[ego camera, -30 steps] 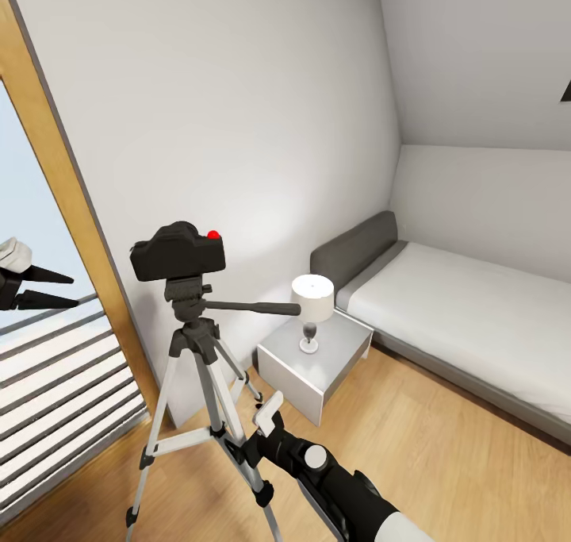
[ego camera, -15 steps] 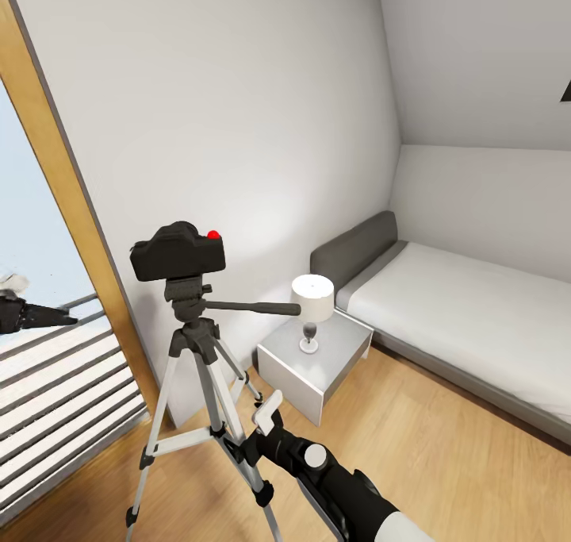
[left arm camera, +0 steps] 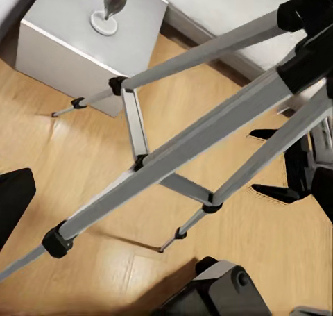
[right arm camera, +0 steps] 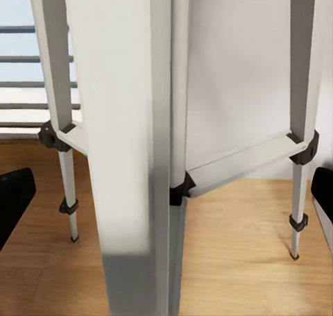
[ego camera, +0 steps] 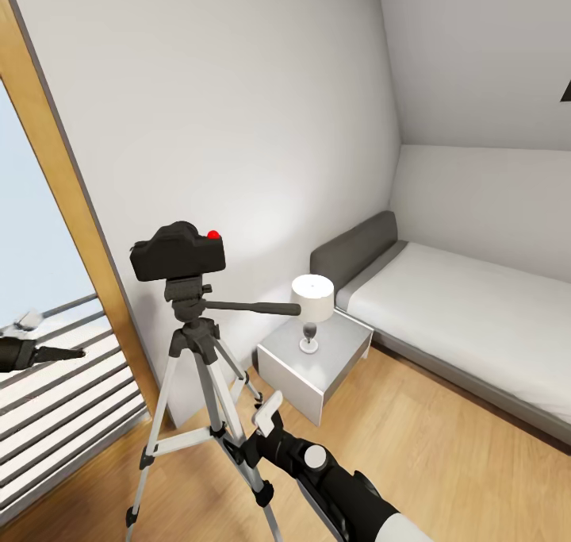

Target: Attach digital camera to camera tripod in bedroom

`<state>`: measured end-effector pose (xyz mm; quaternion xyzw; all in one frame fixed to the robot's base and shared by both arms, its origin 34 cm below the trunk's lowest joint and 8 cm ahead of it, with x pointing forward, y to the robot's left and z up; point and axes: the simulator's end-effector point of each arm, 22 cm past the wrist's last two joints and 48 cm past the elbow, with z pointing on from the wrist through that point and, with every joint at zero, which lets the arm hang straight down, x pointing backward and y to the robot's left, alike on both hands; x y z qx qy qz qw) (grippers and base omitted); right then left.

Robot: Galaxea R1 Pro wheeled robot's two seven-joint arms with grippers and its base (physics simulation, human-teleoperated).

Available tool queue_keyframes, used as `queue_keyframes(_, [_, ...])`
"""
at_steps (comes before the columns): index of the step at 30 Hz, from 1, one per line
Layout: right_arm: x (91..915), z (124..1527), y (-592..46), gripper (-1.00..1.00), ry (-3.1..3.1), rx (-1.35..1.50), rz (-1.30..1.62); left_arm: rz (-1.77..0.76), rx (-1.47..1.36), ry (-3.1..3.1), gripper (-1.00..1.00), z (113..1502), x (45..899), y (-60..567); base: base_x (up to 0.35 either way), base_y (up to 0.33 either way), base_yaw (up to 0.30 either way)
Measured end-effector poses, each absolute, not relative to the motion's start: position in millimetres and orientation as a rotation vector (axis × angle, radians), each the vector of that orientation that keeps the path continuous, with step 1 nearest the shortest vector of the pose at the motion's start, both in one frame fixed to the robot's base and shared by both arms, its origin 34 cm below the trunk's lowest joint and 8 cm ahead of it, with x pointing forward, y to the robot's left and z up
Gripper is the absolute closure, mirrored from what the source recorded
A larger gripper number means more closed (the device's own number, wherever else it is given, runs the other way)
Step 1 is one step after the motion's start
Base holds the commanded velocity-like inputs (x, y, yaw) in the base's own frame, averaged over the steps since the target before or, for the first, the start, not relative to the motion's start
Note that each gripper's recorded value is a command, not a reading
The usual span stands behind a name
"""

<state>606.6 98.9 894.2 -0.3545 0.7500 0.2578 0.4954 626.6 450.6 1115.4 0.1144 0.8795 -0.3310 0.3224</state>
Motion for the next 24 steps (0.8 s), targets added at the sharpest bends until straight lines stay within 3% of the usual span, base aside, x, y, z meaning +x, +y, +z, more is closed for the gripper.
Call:
queue_keyframes(9, [605, 893, 99, -1.0, 1.82, -0.861, 0.622, -0.749, 0.184, 2.451, -1.0, 1030, 622, 452, 0.0, 0.0, 0.0])
queue_keyframes(24, [605, 893, 99, -1.0, 1.815, -0.861, 0.621, -0.727, 0.172, 2.459, -1.0, 1021, 626, 449, -0.009, -0.005, 0.0])
